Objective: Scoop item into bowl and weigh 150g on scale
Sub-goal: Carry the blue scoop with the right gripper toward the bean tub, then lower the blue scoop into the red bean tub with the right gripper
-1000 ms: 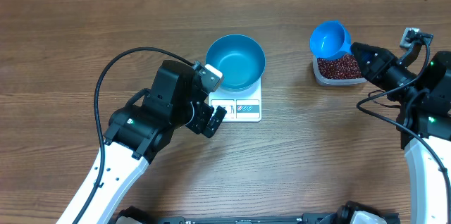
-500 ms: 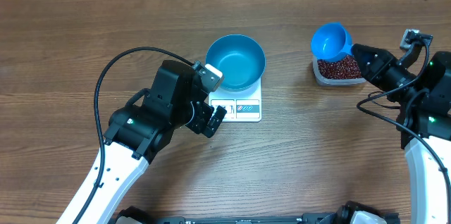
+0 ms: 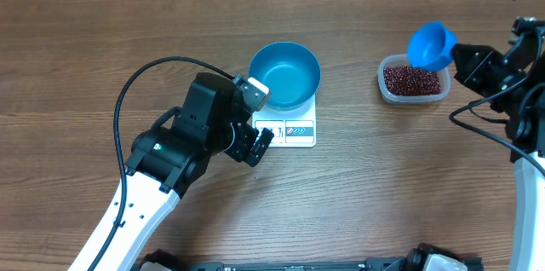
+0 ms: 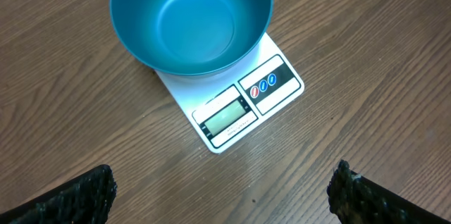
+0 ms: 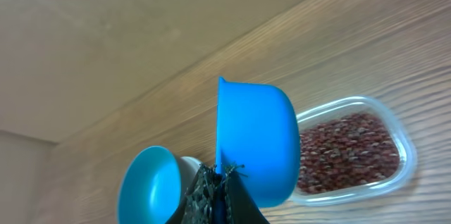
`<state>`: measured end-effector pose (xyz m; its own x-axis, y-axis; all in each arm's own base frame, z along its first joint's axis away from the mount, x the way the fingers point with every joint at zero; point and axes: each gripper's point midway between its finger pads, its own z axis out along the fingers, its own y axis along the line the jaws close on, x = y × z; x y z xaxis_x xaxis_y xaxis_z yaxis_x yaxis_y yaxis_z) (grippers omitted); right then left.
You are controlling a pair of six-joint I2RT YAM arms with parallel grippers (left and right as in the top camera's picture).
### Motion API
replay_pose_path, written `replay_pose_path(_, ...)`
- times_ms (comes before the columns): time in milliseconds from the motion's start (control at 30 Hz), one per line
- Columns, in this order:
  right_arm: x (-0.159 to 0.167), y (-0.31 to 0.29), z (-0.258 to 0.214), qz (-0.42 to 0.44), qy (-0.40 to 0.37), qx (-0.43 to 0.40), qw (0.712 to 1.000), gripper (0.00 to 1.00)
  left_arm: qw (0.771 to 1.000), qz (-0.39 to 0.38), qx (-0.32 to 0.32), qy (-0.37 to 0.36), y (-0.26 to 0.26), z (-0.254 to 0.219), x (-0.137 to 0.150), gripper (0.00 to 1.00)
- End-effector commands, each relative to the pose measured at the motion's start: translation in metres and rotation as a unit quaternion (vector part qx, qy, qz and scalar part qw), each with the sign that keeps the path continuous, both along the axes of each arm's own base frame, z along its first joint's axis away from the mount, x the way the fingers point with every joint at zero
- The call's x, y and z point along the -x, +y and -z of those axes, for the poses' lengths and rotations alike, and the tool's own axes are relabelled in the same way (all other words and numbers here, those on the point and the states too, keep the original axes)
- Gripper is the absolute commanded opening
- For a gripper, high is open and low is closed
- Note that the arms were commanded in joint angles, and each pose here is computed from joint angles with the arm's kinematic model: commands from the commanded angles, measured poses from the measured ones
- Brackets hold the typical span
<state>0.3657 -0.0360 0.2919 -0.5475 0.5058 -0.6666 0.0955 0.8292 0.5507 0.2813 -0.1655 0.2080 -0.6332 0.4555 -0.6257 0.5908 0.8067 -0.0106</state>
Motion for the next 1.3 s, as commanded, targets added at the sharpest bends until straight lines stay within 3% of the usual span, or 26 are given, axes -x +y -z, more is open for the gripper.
replay_pose_path(0,-0.007,-0.013,-0.007,0.013,-0.007,0.043,0.999,0.04,1.0,0.013,0.001,-0.003,-0.003,-0.001,0.001,1.0)
replay_pose_path(1267,-0.002,-0.016,0.005,0.017,0.02,0.05,0.998,0.04,0.998,0.013,0.025,-0.05,-0.012,-0.018,-0.016,1.0)
